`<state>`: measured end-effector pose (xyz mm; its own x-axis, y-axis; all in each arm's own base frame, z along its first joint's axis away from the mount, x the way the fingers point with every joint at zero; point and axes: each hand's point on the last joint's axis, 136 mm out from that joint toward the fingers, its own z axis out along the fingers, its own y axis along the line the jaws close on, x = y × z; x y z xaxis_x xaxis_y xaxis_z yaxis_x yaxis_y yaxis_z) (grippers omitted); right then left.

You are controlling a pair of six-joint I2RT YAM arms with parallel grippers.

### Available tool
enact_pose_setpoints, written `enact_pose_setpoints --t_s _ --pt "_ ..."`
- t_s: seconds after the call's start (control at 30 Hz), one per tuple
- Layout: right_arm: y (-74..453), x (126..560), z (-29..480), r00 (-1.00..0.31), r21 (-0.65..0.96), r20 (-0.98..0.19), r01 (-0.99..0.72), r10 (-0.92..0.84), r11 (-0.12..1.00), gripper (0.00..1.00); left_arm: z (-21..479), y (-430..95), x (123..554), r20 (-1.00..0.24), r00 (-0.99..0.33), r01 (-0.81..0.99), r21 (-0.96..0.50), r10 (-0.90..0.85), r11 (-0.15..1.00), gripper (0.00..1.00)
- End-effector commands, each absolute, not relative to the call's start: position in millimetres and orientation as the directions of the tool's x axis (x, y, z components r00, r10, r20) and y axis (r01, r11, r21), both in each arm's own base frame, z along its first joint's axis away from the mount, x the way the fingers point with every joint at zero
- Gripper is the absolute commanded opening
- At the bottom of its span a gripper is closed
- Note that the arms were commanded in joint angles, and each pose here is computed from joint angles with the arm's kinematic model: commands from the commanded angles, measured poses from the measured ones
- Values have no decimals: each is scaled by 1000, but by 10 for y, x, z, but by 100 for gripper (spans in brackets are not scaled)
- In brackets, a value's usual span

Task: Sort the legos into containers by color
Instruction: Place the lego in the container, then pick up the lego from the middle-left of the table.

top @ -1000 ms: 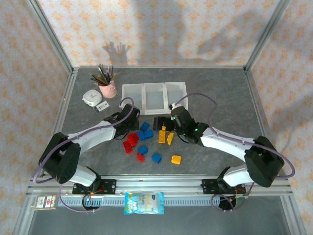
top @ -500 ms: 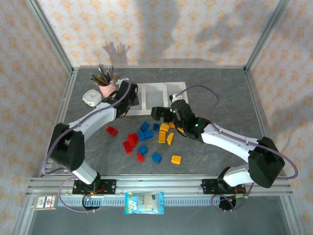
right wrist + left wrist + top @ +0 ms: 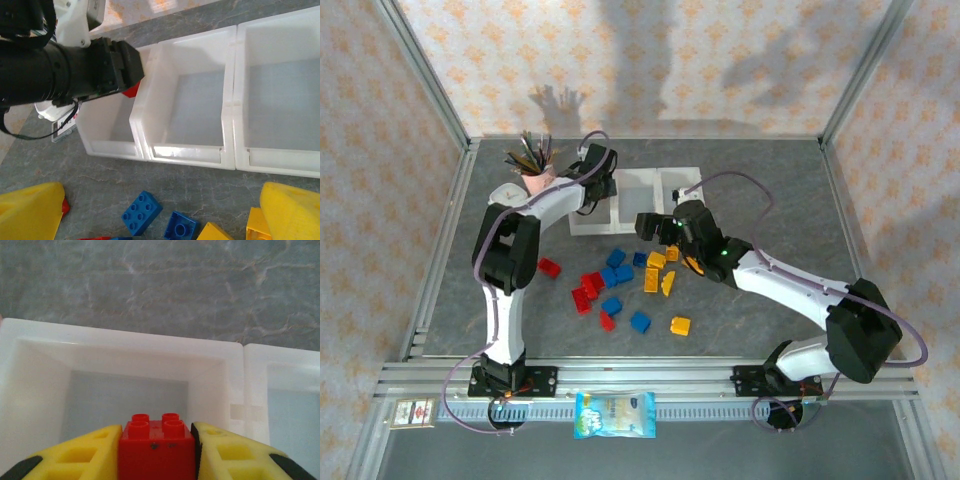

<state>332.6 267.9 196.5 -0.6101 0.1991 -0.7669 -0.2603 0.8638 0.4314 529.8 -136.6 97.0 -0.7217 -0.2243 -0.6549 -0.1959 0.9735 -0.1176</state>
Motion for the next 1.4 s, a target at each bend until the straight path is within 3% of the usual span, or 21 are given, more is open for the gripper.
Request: enact_pose_setpoints --t_s 0.0,0.13,0.33,0.7,1.1,1.37 --pt "2637 3402 2037 -571 414 -794 -261 206 872 100 898 -1325 5316 -625 -758 -191 -60 -186 980 44" --pt "2637 3405 2066 -567 415 -798 -270 205 869 100 917 -1366 5308 -619 -766 -167 -70 -174 983 50" --pt "2695 3393 2118 -571 416 -799 -301 187 858 100 1134 -1368 5177 -621 -763 -152 -96 -179 984 50" --pt "2968 3197 1902 -628 379 -776 -394 56 837 100 1651 -1202 4357 -660 -696 -155 -246 -282 957 55" --pt "3462 2810 1534 -677 394 -734 -486 -51 780 100 1306 -499 3155 -634 -649 -398 -188 -420 898 63" --pt "3696 2734 1409 -695 435 -718 -497 -44 751 100 800 -383 2798 -570 -623 -504 -231 -536 832 72"
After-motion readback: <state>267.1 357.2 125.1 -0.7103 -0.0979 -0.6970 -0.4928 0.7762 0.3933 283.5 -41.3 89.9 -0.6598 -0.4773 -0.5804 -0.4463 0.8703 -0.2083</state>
